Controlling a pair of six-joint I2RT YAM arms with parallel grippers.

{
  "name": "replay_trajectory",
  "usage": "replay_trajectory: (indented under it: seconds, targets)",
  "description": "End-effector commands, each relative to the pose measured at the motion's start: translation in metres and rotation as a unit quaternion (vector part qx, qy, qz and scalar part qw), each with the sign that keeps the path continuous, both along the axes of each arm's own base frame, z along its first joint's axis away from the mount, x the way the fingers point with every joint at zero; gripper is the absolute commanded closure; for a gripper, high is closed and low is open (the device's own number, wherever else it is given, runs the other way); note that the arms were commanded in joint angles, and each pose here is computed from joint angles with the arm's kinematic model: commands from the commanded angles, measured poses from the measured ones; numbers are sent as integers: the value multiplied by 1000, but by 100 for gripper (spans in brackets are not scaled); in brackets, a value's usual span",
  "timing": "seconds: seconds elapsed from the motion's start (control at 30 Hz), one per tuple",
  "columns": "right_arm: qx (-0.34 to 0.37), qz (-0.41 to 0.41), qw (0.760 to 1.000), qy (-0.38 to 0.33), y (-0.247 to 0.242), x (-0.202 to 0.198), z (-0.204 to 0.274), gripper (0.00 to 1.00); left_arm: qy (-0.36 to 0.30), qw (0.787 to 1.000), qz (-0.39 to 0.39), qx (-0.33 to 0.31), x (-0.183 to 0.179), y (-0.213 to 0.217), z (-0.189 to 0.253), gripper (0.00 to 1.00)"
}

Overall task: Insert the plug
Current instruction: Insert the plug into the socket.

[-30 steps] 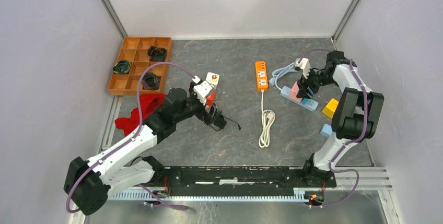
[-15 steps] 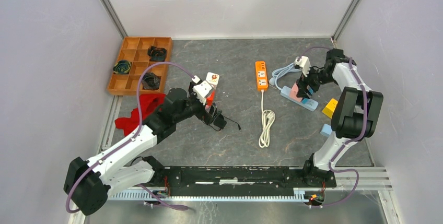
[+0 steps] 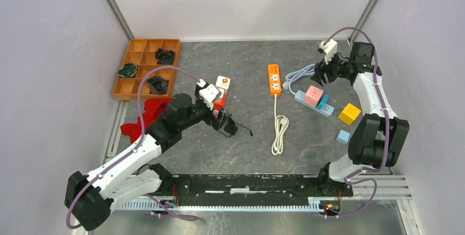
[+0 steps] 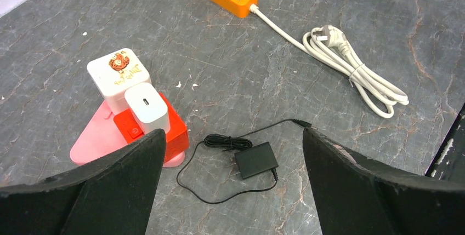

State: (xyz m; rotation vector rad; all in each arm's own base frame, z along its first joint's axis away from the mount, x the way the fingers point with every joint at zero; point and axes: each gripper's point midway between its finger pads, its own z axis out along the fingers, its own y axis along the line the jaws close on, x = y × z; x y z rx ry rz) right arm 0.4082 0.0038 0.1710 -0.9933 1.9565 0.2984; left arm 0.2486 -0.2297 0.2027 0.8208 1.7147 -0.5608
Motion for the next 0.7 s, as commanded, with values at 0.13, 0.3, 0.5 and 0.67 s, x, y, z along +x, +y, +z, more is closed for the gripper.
replay_trajectory:
  seconds: [0.13,0.3,0.5,0.67]
  targets:
    - [63,-265,962,23,-5,16,35,63,-32,999,15,-27,3,4,26,0]
    - [73,-391,912,99,-21,-4,20,100,-32,999,13,-33,2,2,29,0]
    - [88,-451,878,133,-25,-30,-16,100,-47,998,20,-38,0,8,37,0]
    - [35,-479,852,209,-33,-56,-68,100,-48,998,23,-37,1,9,36,0]
